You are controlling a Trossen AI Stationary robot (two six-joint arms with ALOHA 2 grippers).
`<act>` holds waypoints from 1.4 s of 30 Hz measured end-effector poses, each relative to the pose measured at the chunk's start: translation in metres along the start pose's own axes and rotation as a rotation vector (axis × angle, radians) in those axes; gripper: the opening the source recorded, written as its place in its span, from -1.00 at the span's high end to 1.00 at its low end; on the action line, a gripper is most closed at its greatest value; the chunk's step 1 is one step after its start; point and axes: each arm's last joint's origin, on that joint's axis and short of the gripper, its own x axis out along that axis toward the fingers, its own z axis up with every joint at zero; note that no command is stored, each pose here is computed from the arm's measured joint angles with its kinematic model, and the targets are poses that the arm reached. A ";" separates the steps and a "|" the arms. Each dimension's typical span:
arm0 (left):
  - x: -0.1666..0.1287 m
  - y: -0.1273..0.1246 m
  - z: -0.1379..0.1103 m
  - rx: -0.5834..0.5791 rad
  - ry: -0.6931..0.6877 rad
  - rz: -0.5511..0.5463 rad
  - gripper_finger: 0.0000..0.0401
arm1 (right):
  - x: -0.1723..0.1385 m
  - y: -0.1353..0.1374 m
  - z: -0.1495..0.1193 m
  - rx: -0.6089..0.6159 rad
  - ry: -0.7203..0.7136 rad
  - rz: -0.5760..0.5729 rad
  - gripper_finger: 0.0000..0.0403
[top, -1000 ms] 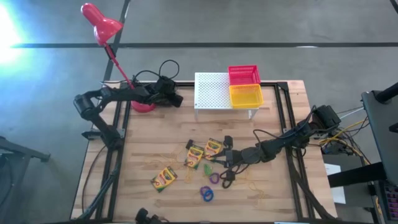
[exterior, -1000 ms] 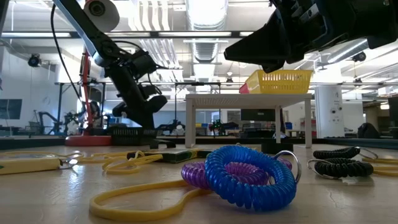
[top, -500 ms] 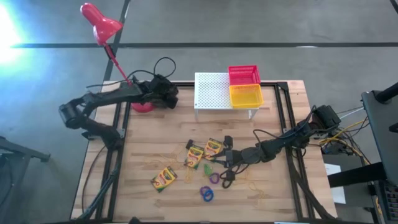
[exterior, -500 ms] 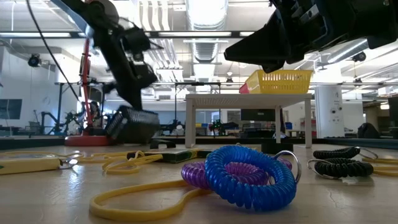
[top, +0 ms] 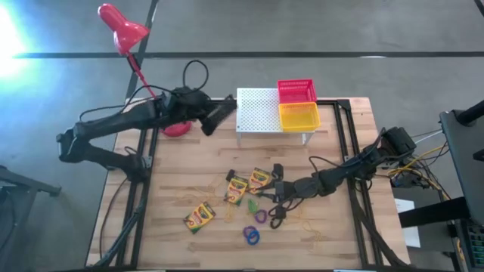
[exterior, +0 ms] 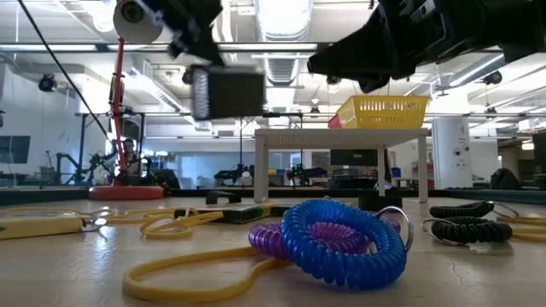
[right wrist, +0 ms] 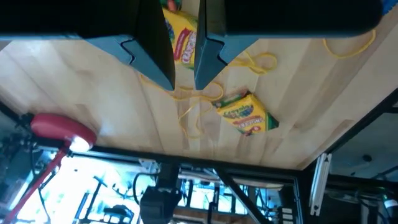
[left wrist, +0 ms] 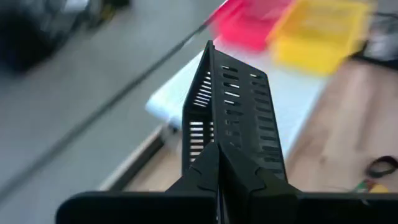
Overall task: Pick & Place Office Desk Supplies
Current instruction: Put the black bin on the shelf
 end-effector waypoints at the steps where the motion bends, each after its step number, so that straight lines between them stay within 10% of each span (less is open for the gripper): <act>1: 0.001 -0.009 0.005 0.053 -0.036 -0.025 0.95 | -0.002 0.000 0.002 -0.007 -0.004 0.002 0.72; 9: 0.042 -0.050 0.022 0.484 -0.225 -0.017 0.95 | -0.035 0.009 0.023 -0.023 0.024 -0.009 0.72; 21: 0.108 -0.074 -0.009 1.042 -0.128 -0.043 0.95 | -0.065 0.018 0.035 -0.021 0.020 -0.120 0.72; 42: 0.073 -0.085 0.004 0.665 -0.161 -0.116 0.31 | -0.056 0.017 0.035 -0.031 -0.021 -0.155 0.72</act>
